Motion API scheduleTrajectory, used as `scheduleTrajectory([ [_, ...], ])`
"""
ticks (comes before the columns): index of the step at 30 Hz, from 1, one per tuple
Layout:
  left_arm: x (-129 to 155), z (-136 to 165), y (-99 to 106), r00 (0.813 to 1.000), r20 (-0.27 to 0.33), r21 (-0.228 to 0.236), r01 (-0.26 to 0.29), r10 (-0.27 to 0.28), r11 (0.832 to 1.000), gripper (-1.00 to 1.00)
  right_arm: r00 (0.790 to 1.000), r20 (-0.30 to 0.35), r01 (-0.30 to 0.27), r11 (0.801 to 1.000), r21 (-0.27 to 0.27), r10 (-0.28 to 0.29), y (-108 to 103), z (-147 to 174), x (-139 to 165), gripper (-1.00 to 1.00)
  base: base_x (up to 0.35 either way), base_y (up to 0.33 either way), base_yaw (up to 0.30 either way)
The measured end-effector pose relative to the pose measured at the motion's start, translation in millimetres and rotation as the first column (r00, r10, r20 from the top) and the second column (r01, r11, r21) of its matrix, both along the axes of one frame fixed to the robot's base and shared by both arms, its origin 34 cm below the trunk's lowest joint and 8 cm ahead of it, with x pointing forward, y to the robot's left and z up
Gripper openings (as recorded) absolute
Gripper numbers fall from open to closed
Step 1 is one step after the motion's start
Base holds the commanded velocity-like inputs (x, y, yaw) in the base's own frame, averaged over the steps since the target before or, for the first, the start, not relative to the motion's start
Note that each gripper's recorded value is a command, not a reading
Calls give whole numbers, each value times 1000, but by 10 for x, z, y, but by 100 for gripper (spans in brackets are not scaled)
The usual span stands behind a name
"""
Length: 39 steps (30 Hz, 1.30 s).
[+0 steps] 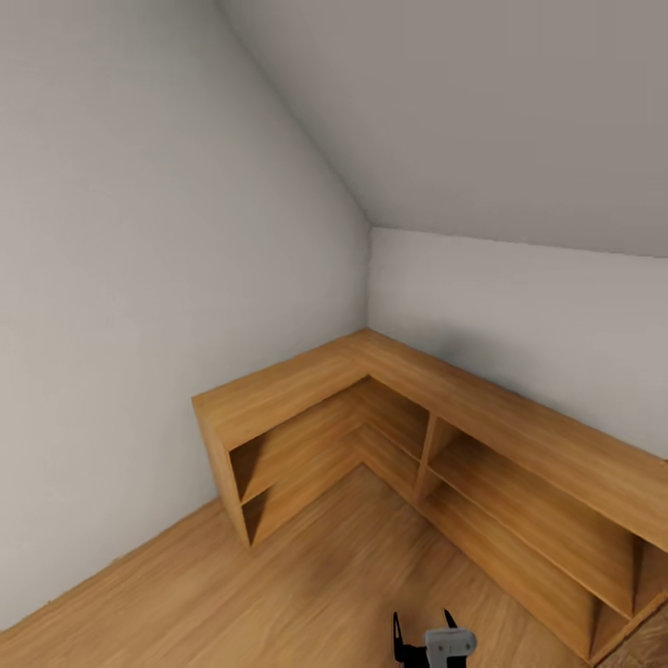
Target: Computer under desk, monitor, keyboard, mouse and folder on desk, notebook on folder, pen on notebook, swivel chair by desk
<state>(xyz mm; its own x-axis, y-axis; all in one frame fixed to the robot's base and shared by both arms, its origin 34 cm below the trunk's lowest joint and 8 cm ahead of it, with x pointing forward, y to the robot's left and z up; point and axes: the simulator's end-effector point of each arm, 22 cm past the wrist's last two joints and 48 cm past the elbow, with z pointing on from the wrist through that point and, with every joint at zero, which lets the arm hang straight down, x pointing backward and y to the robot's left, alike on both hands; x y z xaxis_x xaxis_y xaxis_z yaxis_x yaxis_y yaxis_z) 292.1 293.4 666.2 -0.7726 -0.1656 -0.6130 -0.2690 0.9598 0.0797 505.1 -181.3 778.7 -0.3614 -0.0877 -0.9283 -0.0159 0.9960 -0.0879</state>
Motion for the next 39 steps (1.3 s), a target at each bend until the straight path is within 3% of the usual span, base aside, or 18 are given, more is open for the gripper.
scheduleTrajectory([
  [9,-1,1,2,1000,0,0,-1,1,1000,100,998,0,71,997,31,-71,-88,10,18,100,306,47,-300],
  [39,1,2,3,1000,1,0,-1,1,1000,100,997,-1,73,997,33,-73,-90,10,21,100,297,204,-286],
])
